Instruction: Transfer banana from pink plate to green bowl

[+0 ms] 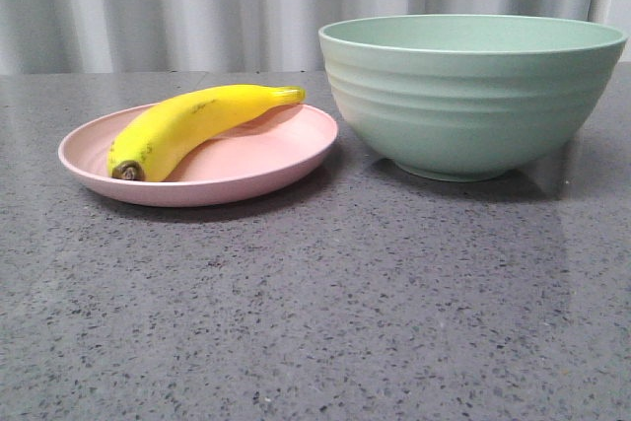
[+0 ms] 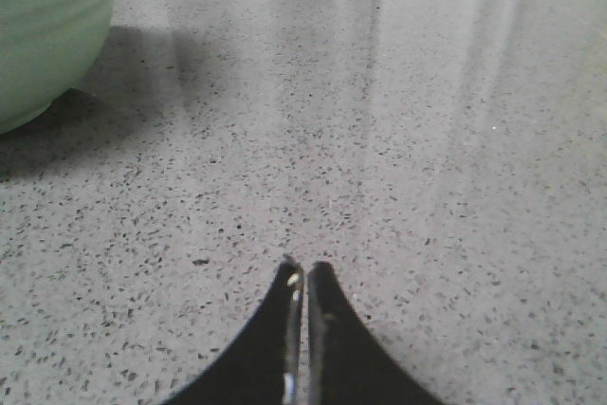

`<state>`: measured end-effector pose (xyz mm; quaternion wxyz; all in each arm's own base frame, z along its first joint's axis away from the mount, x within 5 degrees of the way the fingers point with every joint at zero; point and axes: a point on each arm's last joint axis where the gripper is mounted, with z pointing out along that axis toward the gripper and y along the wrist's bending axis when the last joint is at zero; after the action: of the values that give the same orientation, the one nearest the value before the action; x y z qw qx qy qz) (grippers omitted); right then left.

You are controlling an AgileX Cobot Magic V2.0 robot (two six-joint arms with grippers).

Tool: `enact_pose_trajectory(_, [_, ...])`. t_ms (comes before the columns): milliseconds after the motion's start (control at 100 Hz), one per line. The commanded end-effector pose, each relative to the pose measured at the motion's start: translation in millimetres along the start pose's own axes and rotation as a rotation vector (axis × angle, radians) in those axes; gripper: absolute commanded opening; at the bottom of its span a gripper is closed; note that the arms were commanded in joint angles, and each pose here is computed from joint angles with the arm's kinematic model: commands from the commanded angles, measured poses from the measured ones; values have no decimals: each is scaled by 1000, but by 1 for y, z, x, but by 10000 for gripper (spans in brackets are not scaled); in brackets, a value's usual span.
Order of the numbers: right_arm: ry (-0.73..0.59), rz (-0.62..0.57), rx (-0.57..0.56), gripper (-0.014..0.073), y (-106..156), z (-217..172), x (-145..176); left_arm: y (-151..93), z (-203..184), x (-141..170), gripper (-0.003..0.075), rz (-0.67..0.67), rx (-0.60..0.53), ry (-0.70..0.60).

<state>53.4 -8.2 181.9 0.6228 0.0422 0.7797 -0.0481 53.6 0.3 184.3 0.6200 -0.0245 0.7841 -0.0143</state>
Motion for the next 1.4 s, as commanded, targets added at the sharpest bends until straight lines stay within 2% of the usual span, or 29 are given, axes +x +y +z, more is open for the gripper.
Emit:
enact_pose_trajectory(0, [-63,-15,-6,-72,1,1,1,0,1,5,-19,-6,3,-43])
enact_pose_trajectory(780, [-63,-15,-6,-72,1,1,1,0,1,2,-19,-9,5,-69])
enact_pose_trajectory(1120, [-66,-15,-7,-72,1,1,1,-1,-1,-7,-19,-30,15,-171])
enact_pose_trajectory(1390, [-123,-15,-12,-72,1,1,-4,-1,-2,-14,-19,-30,18,-248])
